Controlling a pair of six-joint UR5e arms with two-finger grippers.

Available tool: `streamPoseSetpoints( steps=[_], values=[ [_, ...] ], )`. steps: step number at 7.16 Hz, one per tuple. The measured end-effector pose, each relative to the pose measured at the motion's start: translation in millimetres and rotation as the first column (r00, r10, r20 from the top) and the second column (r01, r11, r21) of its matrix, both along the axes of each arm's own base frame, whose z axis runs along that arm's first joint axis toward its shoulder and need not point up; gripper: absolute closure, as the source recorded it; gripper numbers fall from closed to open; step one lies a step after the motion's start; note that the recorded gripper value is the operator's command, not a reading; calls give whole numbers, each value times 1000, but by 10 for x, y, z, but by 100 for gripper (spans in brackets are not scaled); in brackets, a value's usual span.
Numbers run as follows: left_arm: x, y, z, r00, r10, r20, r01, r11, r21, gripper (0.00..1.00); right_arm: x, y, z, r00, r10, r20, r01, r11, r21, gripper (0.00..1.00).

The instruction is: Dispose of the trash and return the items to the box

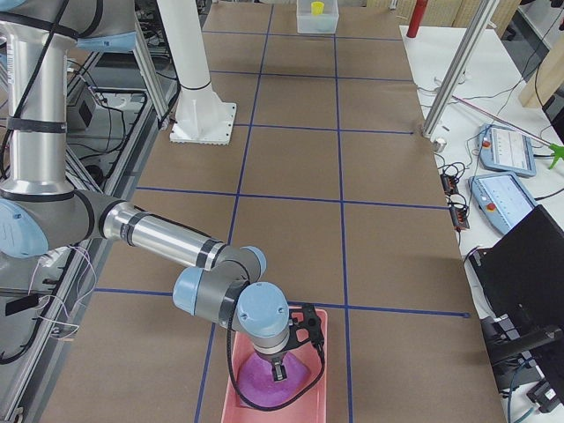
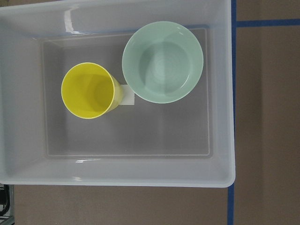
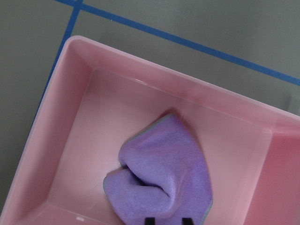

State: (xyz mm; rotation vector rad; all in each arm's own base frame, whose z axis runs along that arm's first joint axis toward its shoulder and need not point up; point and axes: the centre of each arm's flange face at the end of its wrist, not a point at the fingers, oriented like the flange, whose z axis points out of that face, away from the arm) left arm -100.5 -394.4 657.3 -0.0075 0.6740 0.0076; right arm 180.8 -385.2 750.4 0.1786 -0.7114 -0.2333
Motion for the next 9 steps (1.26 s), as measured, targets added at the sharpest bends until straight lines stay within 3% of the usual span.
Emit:
streamPoseSetpoints(
  steps=[3, 6, 8, 9],
  values=[
    [-1, 1, -1, 1000, -1, -2, 1, 1000, -1, 2, -168, -314, -607, 989, 145, 31, -143, 989, -46, 0],
    [0, 8, 5, 1000, -1, -2, 1, 1000, -5, 2, -720, -596, -1315, 967, 248, 61, -239, 963, -127, 0],
    [1, 14, 11, 1000, -1, -3, 1, 1000, -9, 2, -1093, -620, -1589, 963, 256, 84, -240, 956, -170, 0],
    [2, 28, 16, 1000, -1, -3, 1, 1000, -11, 2, -1292, -575, -1539, 973, 225, 56, -211, 960, -183, 0]
  ],
)
